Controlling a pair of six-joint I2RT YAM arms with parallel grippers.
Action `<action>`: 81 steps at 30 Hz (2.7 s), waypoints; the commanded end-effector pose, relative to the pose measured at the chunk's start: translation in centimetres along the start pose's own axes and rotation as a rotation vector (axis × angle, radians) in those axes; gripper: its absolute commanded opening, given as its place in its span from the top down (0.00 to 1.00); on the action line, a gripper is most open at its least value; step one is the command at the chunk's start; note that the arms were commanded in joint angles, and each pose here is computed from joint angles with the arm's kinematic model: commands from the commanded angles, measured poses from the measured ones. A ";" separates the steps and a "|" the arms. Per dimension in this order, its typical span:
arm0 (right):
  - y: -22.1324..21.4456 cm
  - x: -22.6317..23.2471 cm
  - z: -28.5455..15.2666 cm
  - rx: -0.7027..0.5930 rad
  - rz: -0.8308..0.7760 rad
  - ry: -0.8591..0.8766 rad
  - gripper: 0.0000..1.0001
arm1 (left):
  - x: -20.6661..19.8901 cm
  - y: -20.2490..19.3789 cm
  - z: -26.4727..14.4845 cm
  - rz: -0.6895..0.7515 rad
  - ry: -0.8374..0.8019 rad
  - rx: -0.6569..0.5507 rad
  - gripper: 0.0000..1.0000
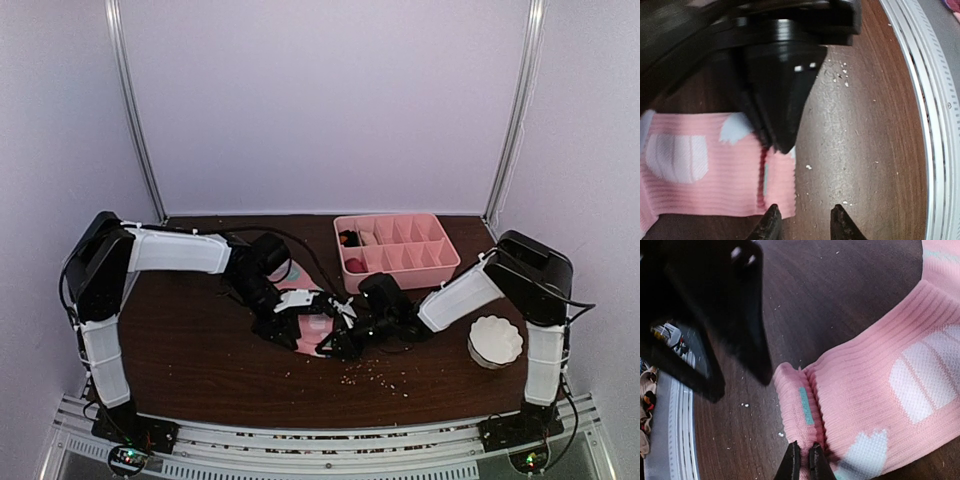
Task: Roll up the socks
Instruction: Roll the sock at the center of the board.
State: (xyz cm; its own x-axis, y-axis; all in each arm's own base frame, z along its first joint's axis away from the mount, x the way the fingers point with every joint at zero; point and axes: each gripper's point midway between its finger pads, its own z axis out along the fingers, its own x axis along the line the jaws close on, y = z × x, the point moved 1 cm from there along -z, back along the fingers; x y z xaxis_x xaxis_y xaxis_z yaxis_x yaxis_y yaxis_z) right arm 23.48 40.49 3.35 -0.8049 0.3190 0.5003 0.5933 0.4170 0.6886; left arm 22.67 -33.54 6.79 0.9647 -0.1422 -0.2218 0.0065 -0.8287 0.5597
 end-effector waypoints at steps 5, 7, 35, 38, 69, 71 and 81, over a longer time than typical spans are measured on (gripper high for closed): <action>-8.6 -4.0 -0.1 0.308 0.427 -0.082 1.00 | 0.8 -0.5 2.3 0.144 0.094 0.076 0.66; -8.9 -4.0 -0.2 0.327 0.482 -0.073 1.00 | 1.3 -0.5 2.5 0.159 0.134 0.086 0.66; -4.0 -2.8 -2.5 0.135 0.411 -0.039 0.46 | -0.2 -3.2 4.7 -0.177 -0.210 0.095 1.00; -3.6 -3.0 -3.7 0.081 0.339 -0.092 0.03 | -0.7 -3.0 4.2 -0.237 -0.285 0.060 1.00; -1.4 5.6 -4.7 -0.053 -0.632 -0.390 0.34 | 3.6 -5.7 4.9 -0.480 -0.286 0.181 1.00; -0.9 5.4 -3.5 -0.028 -0.673 -0.392 0.41 | 3.8 -6.3 5.2 -0.487 -0.255 0.226 1.00; 0.6 4.2 0.9 0.056 -0.756 -0.364 0.56 | 3.4 -7.0 6.1 -0.499 -0.258 0.279 1.00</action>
State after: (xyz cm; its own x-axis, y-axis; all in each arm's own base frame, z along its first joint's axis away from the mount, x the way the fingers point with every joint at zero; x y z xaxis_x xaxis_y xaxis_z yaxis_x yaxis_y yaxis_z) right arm 20.21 42.35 6.59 -0.9284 0.2412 -0.2827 -0.0699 0.6339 0.7702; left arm 22.83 -33.28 2.31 0.6758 0.1472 -0.7222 0.4055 -0.8925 0.1976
